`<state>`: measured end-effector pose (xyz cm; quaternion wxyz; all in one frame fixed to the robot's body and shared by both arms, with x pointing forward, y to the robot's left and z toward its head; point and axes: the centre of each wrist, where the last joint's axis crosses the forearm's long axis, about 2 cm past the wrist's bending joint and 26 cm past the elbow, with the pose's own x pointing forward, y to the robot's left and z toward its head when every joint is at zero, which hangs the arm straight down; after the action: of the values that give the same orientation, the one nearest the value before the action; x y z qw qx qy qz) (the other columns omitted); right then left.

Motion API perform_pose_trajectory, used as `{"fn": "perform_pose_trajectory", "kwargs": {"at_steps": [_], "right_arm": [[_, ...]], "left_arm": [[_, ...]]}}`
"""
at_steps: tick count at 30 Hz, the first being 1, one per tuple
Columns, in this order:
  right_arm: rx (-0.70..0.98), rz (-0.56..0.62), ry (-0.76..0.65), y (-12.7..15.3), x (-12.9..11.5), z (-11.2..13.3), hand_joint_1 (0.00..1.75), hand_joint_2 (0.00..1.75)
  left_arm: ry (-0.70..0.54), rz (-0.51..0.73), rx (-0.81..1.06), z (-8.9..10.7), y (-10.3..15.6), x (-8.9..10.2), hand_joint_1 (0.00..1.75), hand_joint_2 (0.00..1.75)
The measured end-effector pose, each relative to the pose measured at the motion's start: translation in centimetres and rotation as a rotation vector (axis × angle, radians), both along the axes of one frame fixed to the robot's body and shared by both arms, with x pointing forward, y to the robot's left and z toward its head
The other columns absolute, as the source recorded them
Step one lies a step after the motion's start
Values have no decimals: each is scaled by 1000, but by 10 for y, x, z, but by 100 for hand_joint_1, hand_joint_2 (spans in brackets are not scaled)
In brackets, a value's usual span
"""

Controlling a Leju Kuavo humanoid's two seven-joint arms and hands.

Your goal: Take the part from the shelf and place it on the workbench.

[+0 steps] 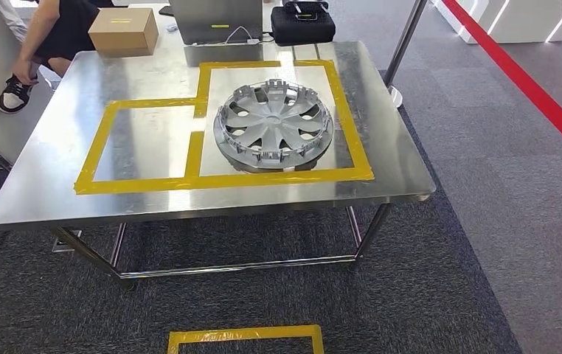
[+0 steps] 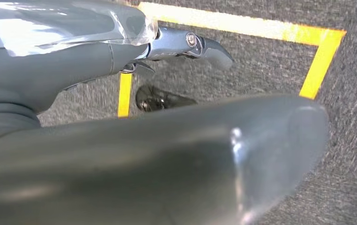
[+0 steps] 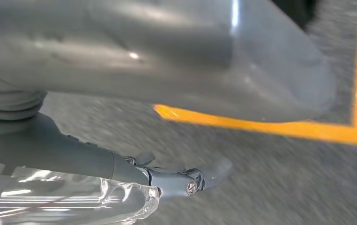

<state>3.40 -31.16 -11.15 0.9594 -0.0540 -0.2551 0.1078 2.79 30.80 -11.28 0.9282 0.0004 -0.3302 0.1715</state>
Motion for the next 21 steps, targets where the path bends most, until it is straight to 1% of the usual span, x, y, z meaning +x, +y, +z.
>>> {"fn": "perform_pose_trajectory", "kwargs": {"at_steps": [8,15,21], "right_arm": [[24,10,85,6,2,-1,0,0],[45,12,130,11,11,0,0,0],[44,28,209,13,13,0,0,0]], "left_arm": [[-1,-15,3,0,4,0,0,0],[8,-42,9,1,9,5,0,0],[-19,-41,16,1,10,8,0,0]]}}
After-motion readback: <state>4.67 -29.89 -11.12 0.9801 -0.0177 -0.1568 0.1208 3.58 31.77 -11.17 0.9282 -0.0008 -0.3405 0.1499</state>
